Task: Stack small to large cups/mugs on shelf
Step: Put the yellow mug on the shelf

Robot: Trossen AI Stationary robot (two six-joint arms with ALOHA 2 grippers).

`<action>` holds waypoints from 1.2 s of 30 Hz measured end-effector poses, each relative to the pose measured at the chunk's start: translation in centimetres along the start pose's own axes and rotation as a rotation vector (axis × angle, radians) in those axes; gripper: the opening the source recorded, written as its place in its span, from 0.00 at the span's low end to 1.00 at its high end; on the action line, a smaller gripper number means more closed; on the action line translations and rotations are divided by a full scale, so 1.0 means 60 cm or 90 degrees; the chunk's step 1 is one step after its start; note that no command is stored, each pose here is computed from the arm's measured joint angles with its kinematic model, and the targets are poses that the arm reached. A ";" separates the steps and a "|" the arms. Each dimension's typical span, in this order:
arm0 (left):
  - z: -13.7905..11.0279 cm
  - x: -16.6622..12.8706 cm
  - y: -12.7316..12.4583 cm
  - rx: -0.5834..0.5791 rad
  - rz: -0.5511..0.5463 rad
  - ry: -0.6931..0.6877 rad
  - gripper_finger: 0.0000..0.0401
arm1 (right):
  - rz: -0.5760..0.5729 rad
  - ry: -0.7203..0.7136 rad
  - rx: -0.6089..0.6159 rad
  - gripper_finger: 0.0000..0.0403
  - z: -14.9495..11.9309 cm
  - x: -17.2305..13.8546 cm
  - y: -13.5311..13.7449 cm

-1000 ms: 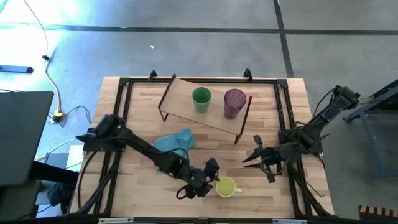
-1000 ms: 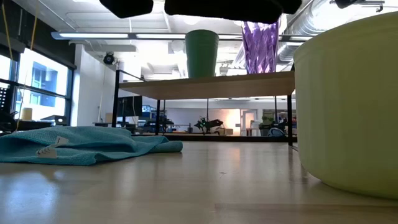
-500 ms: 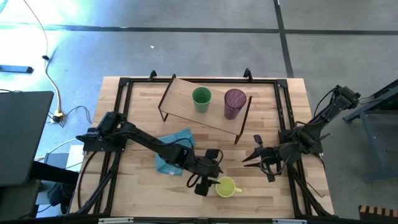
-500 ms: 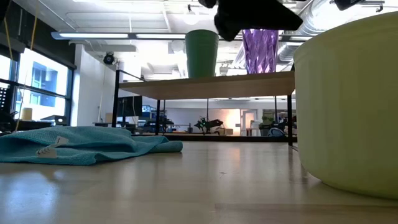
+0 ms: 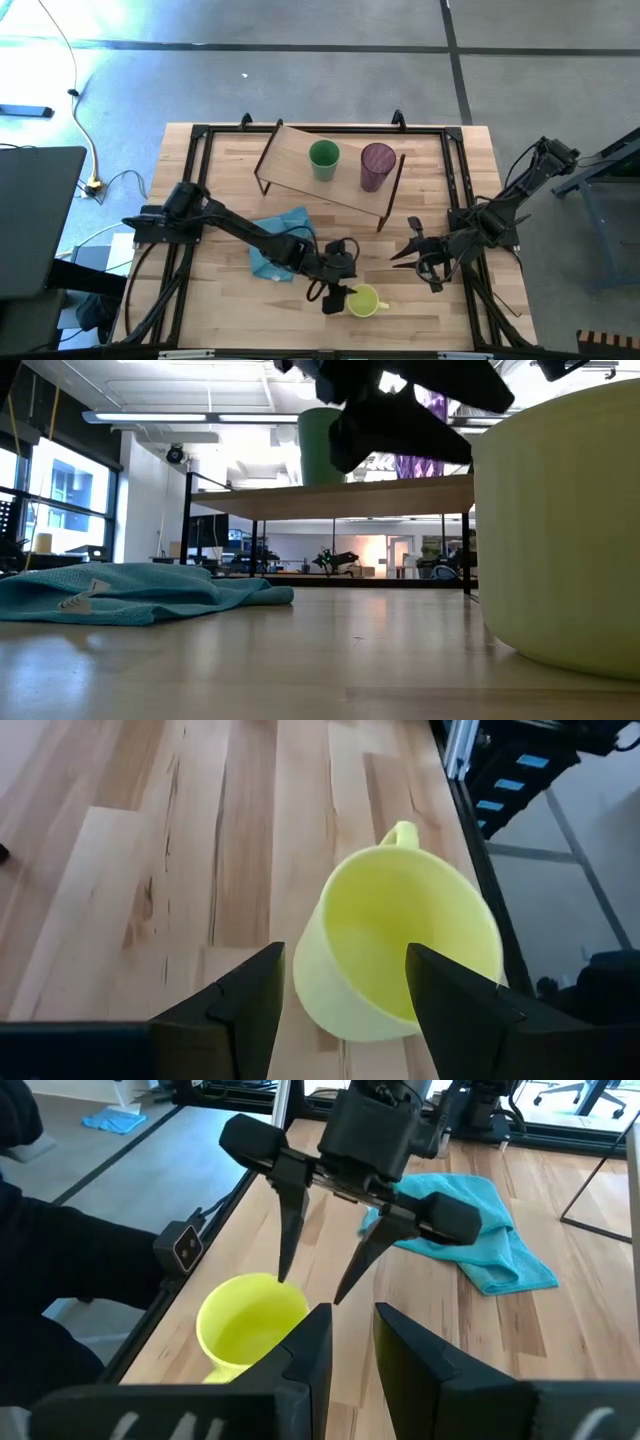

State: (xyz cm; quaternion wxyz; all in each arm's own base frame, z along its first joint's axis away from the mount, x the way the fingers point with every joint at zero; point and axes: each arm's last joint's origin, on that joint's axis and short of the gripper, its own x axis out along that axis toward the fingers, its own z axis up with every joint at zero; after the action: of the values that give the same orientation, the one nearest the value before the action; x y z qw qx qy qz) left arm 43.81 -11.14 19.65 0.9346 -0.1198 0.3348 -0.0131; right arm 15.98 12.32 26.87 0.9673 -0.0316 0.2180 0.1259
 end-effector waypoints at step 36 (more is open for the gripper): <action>-0.026 0.056 0.004 -0.068 -0.017 -0.026 0.49 | 0.001 0.002 0.000 0.17 0.000 0.001 0.000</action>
State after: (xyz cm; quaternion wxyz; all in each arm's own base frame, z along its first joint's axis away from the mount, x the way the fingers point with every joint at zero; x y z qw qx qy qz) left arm 45.41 -11.60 16.35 0.9334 -0.1740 0.3139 -0.0055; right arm 15.99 12.34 26.84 0.9669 -0.0313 0.2193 0.1265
